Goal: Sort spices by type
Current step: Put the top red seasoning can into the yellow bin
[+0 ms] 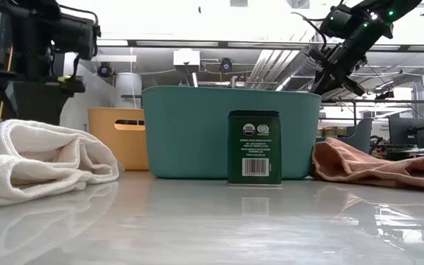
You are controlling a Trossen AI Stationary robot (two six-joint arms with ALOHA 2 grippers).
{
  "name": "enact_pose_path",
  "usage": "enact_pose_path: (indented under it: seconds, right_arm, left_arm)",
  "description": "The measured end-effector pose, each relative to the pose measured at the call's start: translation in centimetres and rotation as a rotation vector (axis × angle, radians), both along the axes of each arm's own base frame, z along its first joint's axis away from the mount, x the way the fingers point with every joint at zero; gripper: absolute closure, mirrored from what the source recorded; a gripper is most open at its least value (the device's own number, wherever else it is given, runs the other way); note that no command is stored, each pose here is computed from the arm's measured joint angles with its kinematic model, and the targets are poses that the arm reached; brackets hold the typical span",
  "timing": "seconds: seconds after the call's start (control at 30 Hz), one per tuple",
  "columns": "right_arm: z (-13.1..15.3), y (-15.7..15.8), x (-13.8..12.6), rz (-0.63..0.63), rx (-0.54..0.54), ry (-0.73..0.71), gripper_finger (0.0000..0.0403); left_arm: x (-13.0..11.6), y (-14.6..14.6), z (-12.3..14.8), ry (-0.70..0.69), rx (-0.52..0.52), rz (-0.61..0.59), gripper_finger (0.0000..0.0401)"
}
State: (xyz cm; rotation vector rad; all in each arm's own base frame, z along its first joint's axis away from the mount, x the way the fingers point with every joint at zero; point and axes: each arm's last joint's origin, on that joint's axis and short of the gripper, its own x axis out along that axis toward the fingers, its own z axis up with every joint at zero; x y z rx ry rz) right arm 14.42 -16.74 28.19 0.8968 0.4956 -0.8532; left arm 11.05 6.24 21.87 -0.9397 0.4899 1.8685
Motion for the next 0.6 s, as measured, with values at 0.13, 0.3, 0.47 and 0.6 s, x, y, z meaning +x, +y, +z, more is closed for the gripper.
enact_pose_path:
  seconds: [0.13,0.3,0.47,0.6]
  right_arm:
    - [0.0,0.0,0.0,0.004,-0.004,0.002,0.0403]
    - [0.0,0.0,0.0,0.010,-0.003,0.001,0.0403]
    - [0.0,0.0,0.0,0.022,-0.011,0.006,0.0403]
    - [0.0,0.0,0.0,0.025,-0.013,0.007,0.0403]
  left_arm:
    - [0.4,0.2,-0.2,-0.034,0.031,0.009,0.0061]
    - [0.4,0.3,-0.3,-0.031,0.047,0.027,0.0061]
    - [1.1,0.6,-0.9,0.011,0.066,0.047,0.0061]
    - [1.8,0.9,-1.8,0.056,0.075,0.078,0.0061]
